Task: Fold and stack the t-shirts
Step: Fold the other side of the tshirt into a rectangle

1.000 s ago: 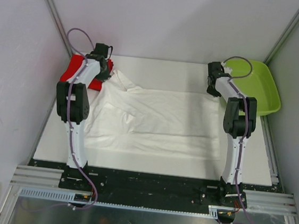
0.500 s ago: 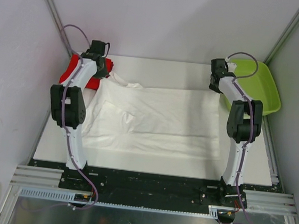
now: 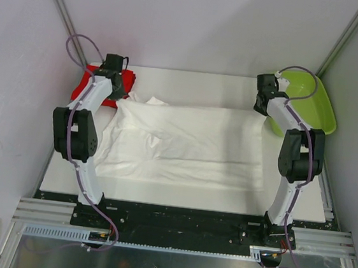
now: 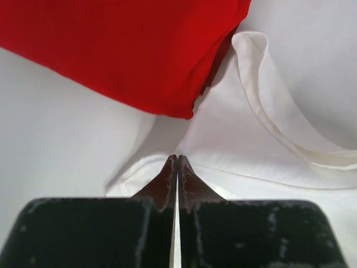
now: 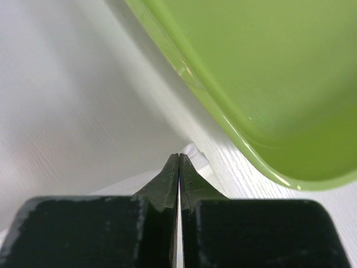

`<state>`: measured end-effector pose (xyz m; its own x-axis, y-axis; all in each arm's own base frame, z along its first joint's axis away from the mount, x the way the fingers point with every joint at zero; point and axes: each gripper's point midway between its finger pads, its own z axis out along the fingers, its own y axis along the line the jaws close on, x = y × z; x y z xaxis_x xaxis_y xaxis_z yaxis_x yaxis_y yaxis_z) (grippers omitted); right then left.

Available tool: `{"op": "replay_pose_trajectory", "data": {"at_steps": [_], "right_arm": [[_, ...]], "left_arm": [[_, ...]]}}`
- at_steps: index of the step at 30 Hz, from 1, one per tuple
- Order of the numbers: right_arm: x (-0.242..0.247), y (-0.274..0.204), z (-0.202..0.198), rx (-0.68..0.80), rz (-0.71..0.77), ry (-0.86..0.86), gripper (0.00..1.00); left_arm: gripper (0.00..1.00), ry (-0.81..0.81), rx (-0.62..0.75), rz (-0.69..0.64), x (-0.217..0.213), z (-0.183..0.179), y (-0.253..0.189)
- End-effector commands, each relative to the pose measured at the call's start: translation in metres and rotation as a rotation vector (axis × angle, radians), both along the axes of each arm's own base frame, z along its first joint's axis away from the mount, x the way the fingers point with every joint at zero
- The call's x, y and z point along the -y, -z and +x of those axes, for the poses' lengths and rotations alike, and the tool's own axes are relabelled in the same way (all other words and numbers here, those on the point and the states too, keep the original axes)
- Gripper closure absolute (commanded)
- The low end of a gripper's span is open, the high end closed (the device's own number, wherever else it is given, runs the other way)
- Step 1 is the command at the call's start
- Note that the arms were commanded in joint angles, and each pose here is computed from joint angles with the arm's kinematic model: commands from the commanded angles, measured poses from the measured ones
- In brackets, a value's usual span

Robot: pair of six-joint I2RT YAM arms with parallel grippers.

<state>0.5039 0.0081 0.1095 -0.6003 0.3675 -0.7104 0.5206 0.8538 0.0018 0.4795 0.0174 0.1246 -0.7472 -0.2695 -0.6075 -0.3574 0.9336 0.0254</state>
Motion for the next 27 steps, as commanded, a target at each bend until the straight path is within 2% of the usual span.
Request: {"op": "replay_pose_trajectory", "data": {"at_steps": [1, 14, 27], "right_arm": [[0.008, -0.031, -0.017, 0.083, 0.024, 0.050, 1.00], [0.003, -0.010, -0.094, 0.018, 0.078, 0.047, 1.00], [-0.007, 0.019, -0.133, -0.060, 0.073, 0.009, 1.00]], "left_arm": [[1.00, -0.081, 0.082, 0.038, -0.019, -0.013, -0.032], [1.00, -0.136, 0.015, 0.051, -0.025, -0.081, -0.002], [1.00, -0.125, -0.040, 0.036, -0.022, -0.112, 0.032]]}}
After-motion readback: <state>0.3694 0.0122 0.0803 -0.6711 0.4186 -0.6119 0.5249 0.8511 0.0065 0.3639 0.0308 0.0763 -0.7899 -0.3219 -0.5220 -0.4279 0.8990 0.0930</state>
